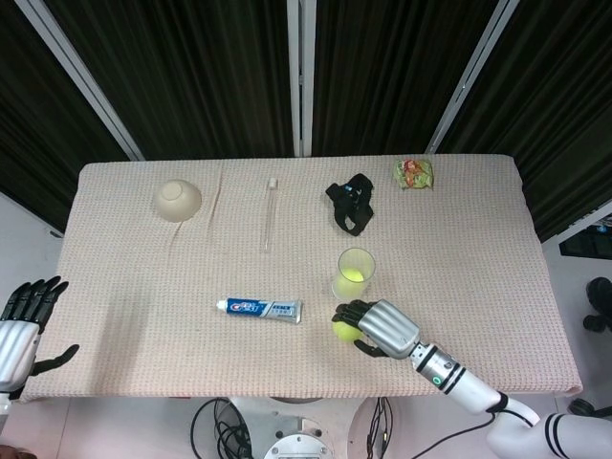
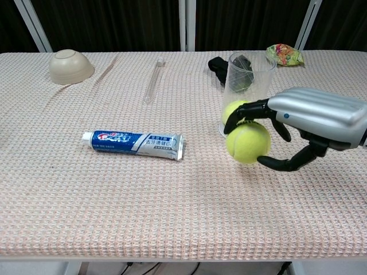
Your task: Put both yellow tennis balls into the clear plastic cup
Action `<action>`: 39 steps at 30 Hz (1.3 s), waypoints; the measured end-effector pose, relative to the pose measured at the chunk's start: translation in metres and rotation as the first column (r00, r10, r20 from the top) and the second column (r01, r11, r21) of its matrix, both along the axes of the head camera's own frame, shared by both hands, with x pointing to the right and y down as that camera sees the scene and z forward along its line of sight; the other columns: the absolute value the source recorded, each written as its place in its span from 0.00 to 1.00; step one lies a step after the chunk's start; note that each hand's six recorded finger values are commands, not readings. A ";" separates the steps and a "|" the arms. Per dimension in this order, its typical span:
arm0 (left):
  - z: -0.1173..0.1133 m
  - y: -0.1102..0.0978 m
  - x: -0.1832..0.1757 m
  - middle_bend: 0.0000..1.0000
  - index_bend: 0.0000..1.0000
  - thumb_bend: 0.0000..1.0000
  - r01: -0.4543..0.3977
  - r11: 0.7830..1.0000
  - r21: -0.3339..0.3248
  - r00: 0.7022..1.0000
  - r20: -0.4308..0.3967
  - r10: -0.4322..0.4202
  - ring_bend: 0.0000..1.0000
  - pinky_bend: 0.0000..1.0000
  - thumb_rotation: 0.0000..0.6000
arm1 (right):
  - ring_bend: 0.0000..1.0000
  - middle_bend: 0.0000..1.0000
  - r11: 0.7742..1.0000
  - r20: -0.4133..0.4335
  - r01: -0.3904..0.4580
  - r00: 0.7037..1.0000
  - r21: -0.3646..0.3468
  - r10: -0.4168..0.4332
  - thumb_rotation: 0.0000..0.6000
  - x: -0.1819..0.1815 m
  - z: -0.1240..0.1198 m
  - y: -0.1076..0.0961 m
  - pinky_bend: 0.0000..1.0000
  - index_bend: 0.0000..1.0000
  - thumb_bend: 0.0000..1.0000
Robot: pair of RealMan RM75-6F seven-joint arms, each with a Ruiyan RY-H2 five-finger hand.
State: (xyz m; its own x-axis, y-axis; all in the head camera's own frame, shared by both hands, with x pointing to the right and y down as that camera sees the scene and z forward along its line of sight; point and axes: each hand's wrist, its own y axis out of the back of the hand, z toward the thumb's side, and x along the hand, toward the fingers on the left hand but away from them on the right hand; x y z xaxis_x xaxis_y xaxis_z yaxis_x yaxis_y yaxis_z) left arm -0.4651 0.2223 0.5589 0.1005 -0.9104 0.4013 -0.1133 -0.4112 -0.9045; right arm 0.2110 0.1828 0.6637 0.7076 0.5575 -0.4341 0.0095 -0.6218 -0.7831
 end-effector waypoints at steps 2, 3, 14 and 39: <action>0.000 0.000 0.000 0.00 0.01 0.18 -0.002 1.000 0.000 1.000 0.001 0.002 0.00 0.00 1.00 | 0.44 0.47 0.999 0.034 -0.012 0.999 0.030 0.011 1.00 -0.001 -0.016 -0.007 0.63 0.54 0.42; 0.000 0.000 0.001 0.00 0.01 0.18 -0.003 1.000 -0.001 1.000 0.003 0.003 0.00 0.00 1.00 | 0.44 0.47 0.999 0.049 -0.018 0.999 0.045 0.016 1.00 -0.002 -0.024 -0.011 0.64 0.54 0.42; 0.000 0.001 0.001 0.00 0.01 0.18 -0.010 1.000 -0.003 1.000 0.016 0.010 0.00 0.00 1.00 | 0.45 0.47 0.941 0.164 -0.151 0.981 0.302 0.105 1.00 -0.010 -0.102 -0.071 0.64 0.55 0.44; 0.002 -0.001 0.001 0.00 0.01 0.18 -0.018 1.000 0.001 1.000 0.008 0.018 0.00 0.00 1.00 | 0.00 0.00 0.961 0.009 -0.193 0.981 0.199 0.195 1.00 0.001 -0.059 -0.092 0.04 0.00 0.18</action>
State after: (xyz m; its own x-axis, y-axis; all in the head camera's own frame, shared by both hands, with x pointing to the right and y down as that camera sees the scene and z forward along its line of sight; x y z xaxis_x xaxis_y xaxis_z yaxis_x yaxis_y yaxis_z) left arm -0.4645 0.2215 0.5607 0.1140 -0.9090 0.4009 -0.0986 -0.4118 -0.9059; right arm 0.2125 0.0911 0.6051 0.5735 0.7591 -0.3081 0.1057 -0.4414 -0.8910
